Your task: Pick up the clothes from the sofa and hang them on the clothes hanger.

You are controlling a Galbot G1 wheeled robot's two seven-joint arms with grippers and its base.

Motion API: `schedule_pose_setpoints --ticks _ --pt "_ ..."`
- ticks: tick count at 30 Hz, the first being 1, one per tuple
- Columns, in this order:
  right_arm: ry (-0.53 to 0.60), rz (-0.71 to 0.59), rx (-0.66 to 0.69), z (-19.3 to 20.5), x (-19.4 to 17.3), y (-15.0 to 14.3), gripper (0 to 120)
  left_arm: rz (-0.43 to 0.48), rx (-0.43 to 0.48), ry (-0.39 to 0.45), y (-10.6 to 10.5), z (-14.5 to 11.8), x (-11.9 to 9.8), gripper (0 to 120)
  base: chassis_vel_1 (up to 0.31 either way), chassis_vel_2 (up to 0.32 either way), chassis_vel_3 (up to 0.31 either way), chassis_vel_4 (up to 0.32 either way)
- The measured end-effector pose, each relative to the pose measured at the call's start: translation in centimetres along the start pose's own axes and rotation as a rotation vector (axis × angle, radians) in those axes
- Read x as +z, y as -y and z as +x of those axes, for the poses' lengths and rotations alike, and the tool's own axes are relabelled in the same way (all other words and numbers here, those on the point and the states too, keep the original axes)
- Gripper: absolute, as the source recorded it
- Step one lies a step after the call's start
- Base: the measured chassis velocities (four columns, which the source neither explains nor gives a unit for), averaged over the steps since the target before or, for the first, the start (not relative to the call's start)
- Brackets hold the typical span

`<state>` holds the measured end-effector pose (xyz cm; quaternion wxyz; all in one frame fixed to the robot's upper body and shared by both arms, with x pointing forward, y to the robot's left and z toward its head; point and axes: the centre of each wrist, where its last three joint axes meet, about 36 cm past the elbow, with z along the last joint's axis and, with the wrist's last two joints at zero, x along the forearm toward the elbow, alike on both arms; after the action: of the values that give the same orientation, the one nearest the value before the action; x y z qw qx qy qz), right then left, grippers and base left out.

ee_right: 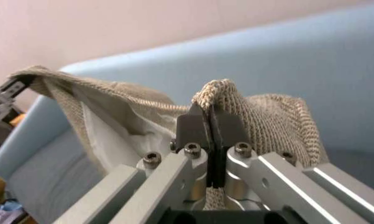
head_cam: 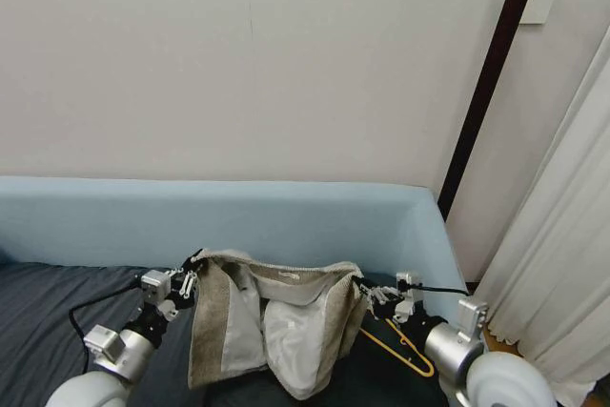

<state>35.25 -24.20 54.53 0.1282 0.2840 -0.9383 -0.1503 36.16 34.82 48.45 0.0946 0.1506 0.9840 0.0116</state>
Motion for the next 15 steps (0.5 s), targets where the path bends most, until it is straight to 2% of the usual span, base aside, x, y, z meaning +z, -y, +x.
schedule_pose_setpoints --ticks 1,2,3,7,8,12,15 --pt "0.005 0.003 -0.006 0.2 -0.4 -0.2 0 -0.002 -0.001 0.005 -0.2 0.0 -0.4 2 0.0 0.0 0.0 0.0" --pt "0.021 0.007 -0.026 1.0 -1.7 -0.8 0 -0.011 -0.006 0.028 -0.9 -0.2 -2.1 2 0.0 0.0 0.0 0.0" --pt "0.021 0.007 -0.026 1.0 -1.7 -0.8 0 -0.011 -0.006 0.028 -0.9 -0.2 -2.1 2 0.0 0.0 0.0 0.0" --pt "0.063 0.041 -0.062 3.2 -5.5 -2.5 0 -0.045 -0.022 0.085 -2.4 -0.1 -7.4 2 0.0 0.0 0.0 0.0" --pt "0.063 0.041 -0.062 3.2 -5.5 -2.5 0 -0.045 -0.022 0.085 -2.4 -0.1 -7.4 2 0.0 0.0 0.0 0.0" --pt "0.09 0.071 -0.082 5.1 -8.0 -4.1 0 -0.071 -0.04 0.122 -1.9 1.8 -11.0 2 0.0 0.0 0.0 0.0" --pt "0.087 0.072 -0.075 5.4 -8.5 -4.2 0 -0.082 -0.059 0.139 -1.6 2.8 -12.0 2 0.0 0.0 0.0 0.0"
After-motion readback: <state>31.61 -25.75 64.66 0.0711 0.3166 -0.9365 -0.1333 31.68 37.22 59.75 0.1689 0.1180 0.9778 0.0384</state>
